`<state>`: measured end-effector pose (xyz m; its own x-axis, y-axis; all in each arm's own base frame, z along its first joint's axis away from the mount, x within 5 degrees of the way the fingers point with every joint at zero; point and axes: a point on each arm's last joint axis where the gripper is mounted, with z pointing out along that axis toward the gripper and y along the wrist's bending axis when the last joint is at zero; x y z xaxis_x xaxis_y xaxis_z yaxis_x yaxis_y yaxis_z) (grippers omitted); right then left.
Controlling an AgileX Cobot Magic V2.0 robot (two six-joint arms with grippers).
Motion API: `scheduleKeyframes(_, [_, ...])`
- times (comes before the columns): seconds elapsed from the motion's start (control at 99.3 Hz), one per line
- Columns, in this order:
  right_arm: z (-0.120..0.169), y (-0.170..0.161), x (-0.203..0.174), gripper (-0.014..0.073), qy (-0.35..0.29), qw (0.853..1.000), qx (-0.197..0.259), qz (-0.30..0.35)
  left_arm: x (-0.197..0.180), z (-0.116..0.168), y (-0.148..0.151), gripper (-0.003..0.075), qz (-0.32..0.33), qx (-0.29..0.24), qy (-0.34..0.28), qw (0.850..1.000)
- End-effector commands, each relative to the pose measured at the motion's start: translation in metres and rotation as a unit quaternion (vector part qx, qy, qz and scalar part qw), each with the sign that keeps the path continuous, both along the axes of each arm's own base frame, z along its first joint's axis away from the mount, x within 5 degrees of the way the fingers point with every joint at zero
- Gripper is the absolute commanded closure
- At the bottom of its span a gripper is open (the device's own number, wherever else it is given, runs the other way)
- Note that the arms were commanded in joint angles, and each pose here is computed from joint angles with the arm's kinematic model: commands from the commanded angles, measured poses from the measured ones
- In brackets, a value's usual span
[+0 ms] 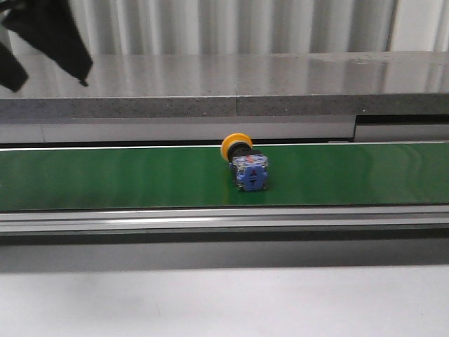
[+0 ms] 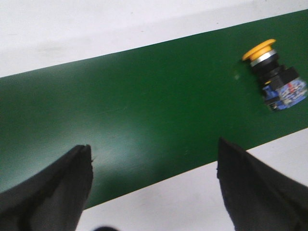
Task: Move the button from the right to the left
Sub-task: 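Lower the open left gripper onto the button and close it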
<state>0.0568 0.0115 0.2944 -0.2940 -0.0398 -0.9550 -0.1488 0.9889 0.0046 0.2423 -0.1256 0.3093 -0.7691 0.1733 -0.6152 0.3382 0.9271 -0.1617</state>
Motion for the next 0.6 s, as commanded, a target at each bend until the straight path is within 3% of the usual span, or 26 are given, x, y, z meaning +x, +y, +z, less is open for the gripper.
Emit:
scheduleKeyframes(0.0, [0.014, 0.0, 0.001, 0.0661, -0.047, 0.999, 0.005, -0.004, 0.01, 0.016, -0.022, 0.0206, 0.006, -0.04, -0.006, 0.999])
scheduleKeyframes(0.302, [0.014, 0.0, 0.001, 0.0661, -0.047, 0.999, 0.005, -0.004, 0.039, -0.004, -0.093, 0.0206, -0.044, -0.025, 0.078, 0.996])
scheduleKeyframes(0.594, [0.014, 0.0, 0.001, 0.0661, -0.047, 0.999, 0.005, -0.004, 0.063, -0.026, -0.122, 0.0206, -0.036, -0.034, 0.129, 0.99])
